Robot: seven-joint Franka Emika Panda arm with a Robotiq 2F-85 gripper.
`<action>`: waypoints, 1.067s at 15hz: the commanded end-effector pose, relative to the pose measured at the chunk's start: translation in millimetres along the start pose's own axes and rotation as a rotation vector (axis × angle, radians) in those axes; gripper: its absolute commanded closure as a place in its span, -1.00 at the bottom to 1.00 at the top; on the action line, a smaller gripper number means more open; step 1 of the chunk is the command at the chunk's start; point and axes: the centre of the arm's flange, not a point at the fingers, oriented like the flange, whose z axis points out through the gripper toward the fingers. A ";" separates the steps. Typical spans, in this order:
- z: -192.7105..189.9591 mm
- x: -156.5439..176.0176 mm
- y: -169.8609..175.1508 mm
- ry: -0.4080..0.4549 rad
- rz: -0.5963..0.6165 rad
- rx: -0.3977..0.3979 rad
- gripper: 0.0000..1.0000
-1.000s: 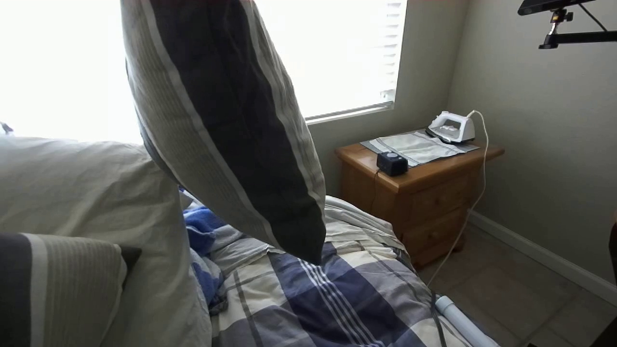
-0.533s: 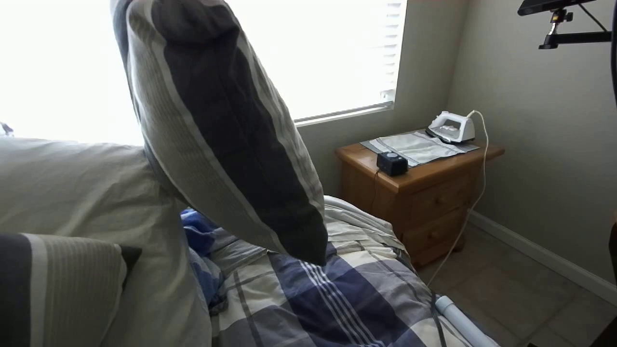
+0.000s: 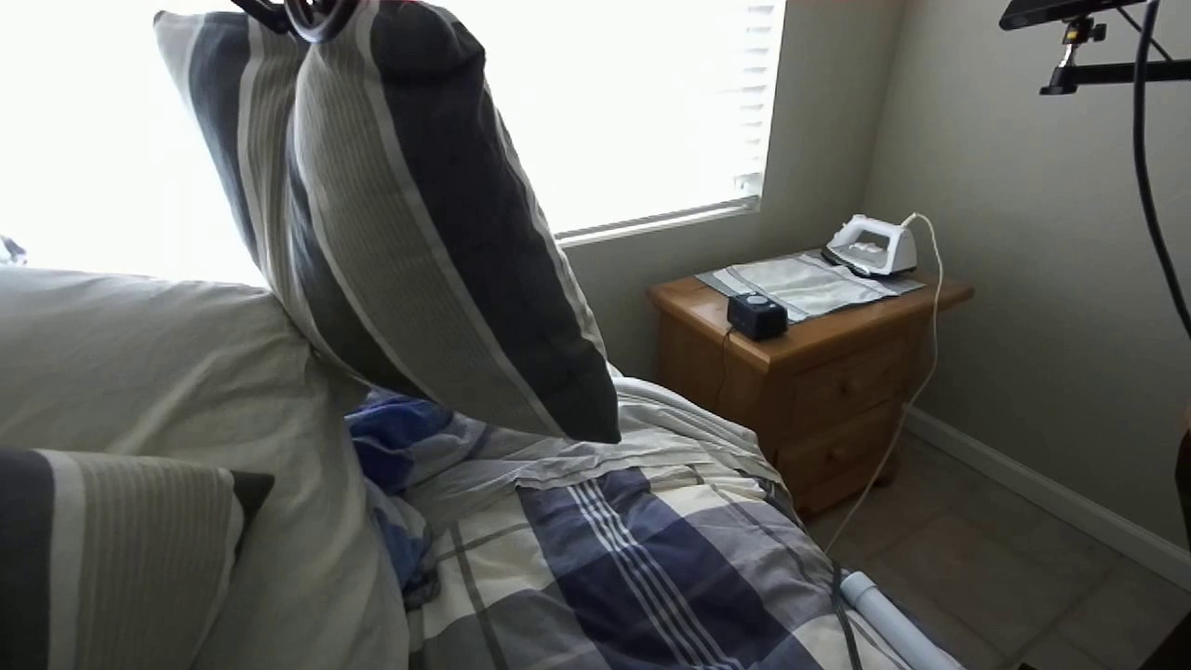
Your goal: Move that is in front to the left
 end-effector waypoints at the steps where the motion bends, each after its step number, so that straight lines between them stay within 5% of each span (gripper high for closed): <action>1: -1.1 74.8 -21.1 0.150 0.089 -0.006 0.96; 10: 31.6 78.2 -37.0 0.339 0.175 -0.007 0.96; 14: 45.3 59.2 -63.1 0.349 0.157 0.003 0.96; 15: 46.1 54.6 -68.3 0.333 0.152 0.004 0.33; 16: 45.8 50.5 -72.6 0.318 0.142 0.005 0.31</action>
